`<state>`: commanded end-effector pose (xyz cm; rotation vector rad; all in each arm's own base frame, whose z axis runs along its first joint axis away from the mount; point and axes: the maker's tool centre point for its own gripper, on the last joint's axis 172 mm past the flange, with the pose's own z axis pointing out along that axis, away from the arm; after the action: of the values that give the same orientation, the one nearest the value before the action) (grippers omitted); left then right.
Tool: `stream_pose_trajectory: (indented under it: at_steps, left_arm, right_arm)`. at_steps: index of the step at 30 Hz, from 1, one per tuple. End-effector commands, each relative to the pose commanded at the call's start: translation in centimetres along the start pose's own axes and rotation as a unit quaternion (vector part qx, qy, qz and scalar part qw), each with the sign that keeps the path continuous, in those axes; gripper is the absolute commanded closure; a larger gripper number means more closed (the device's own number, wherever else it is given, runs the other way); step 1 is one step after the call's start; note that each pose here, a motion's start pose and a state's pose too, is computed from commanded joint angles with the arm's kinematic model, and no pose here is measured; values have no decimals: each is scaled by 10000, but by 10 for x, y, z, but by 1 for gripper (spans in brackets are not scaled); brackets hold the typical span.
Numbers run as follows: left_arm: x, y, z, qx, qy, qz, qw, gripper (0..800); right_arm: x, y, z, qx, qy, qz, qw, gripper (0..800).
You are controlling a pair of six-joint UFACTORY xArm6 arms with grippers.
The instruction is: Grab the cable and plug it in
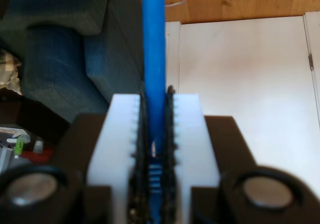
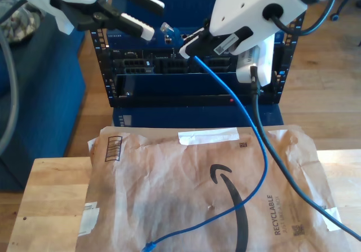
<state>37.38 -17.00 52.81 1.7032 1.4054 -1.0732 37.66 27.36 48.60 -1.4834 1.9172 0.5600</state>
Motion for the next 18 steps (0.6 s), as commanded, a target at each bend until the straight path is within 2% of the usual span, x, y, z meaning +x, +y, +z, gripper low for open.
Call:
stream_pose_trajectory:
  at_steps: [12, 18]
  left_arm:
    - [3, -4, 1, -38, 117, 41, 9999, 378]
    - [3, -5, 1, -45, 117, 37, 9999, 408]
  right_arm:
    - [-11, 0, 0, -70, -148, 40, 9999, 799]
    - [-11, -2, 2, -83, -139, 55, 9999, 799]
